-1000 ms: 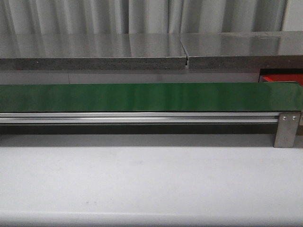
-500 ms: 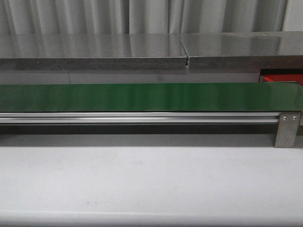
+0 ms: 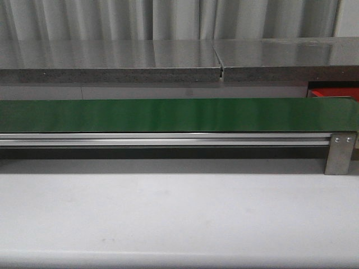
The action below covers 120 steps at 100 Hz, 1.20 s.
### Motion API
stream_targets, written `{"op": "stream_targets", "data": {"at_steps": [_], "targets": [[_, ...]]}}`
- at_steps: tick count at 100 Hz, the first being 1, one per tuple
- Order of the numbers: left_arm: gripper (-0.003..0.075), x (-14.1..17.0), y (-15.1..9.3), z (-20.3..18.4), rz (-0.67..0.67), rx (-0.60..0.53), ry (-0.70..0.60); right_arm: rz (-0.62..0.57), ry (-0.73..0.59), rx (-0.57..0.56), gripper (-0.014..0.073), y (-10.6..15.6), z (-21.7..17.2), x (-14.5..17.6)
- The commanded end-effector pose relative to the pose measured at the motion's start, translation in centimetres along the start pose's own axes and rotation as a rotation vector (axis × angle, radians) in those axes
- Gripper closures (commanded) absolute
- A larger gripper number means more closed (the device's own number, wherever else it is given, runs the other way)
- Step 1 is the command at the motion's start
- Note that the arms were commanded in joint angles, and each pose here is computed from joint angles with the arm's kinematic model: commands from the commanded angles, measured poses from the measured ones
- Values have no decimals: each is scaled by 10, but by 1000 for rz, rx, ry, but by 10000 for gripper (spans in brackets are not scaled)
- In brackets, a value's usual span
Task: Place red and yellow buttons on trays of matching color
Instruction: 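Grasp a red-capped push button from the cluster with the left gripper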
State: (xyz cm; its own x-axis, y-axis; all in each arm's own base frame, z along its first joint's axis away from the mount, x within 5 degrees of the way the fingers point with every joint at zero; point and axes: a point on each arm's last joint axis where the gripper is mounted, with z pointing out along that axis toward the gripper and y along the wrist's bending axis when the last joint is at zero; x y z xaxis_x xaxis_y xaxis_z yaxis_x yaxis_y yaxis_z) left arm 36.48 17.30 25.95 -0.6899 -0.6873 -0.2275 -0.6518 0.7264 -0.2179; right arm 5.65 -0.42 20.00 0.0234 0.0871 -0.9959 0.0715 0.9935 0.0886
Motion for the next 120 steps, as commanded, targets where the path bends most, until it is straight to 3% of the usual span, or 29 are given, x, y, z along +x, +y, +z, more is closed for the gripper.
{"op": "stream_targets", "data": {"at_steps": [1,59,68,95,120], "targets": [[133,-6,-2,-13,-40,16,-60,-17,-113,-3,712,1,-3,-15],[139,-15,6,39,-178,-20,-23,-17,-112,-3,712,1,-3,-15],[198,-15,6,43,-179,-25,-15,-17,-112,-3,712,1,-3,-15],[479,-17,6,43,-178,-18,-38,-17,-112,-3,712,1,-3,-15],[516,-13,4,33,-167,-23,-15,-17,-112,-3,712,1,-3,-15]]}}
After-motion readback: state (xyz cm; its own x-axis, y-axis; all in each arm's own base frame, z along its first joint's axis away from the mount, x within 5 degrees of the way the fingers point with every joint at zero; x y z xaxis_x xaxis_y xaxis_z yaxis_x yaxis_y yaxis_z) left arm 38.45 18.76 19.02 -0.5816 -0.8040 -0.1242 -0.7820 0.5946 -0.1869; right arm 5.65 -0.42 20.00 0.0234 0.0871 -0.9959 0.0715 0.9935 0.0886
